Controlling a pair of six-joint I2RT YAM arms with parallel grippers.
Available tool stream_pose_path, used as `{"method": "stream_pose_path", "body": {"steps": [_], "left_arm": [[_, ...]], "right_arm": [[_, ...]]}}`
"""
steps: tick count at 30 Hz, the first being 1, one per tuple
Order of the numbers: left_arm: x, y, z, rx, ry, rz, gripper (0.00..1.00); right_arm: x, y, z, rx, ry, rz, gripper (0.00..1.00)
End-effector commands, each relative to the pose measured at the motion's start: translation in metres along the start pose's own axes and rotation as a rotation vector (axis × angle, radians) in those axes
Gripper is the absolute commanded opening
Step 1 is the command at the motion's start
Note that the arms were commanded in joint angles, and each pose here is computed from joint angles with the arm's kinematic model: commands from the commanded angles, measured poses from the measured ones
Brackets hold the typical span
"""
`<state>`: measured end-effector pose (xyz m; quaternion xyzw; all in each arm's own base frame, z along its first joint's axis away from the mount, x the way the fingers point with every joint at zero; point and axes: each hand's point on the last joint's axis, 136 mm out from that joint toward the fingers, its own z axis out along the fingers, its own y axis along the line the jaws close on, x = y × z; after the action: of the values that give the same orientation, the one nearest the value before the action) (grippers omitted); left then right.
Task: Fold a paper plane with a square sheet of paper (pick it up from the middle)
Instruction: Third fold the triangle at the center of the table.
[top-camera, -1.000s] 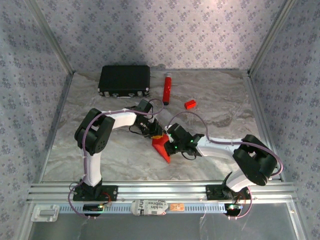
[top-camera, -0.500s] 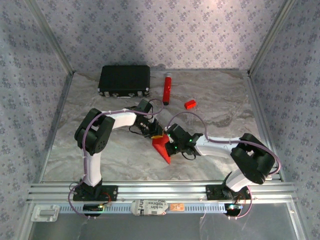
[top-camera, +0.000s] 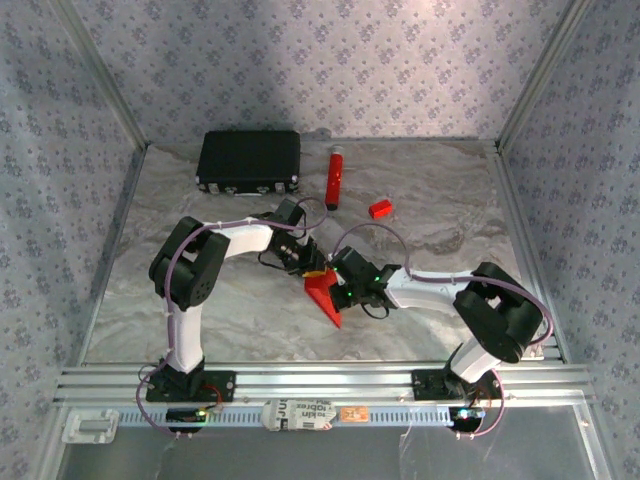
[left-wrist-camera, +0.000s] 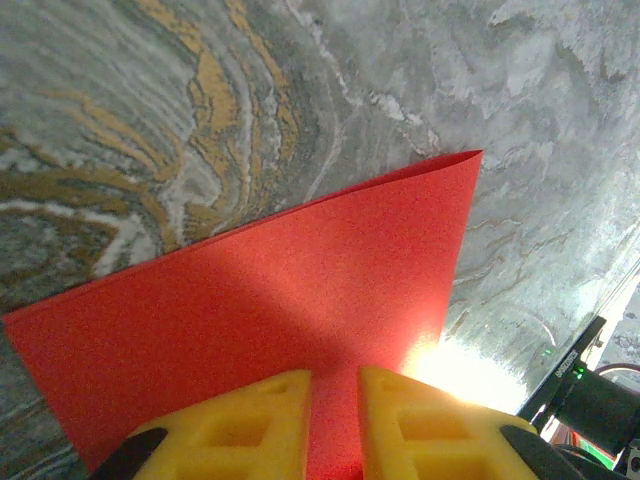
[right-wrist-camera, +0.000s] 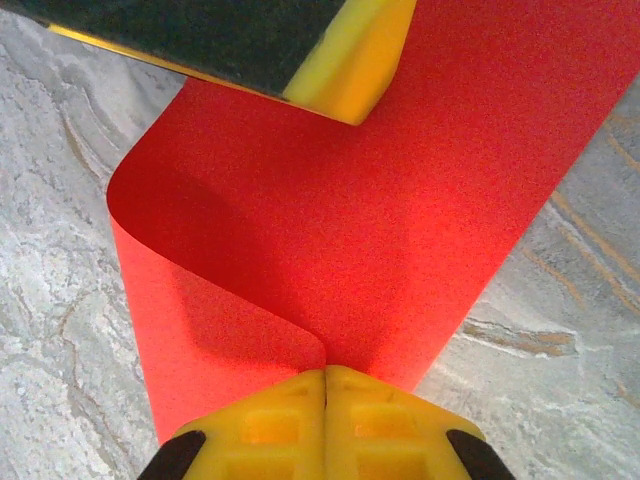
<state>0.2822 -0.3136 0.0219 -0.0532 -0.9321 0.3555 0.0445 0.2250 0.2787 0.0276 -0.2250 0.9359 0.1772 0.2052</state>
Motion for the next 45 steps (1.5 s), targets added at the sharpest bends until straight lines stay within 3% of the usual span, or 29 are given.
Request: {"method": "stream_pose_path", "body": {"steps": [1,36,45], "left_arm": [[0.015,0.021,0.008,-0.059,0.040,-0.054,0.20],[0.013,0.020,0.008,-0.052,0.025,-0.065,0.20],[-0.002,0.001,-0.003,-0.036,-0.007,-0.018,0.21]], "right_arm": [[-0.004,-0.005,-0.003,0.032,-0.002,0.023,0.00],[0.011,-0.011,0.007,0.047,0.039,0.045,0.00],[0.017,-0.014,0.009,0.054,0.052,0.055,0.00]]}}
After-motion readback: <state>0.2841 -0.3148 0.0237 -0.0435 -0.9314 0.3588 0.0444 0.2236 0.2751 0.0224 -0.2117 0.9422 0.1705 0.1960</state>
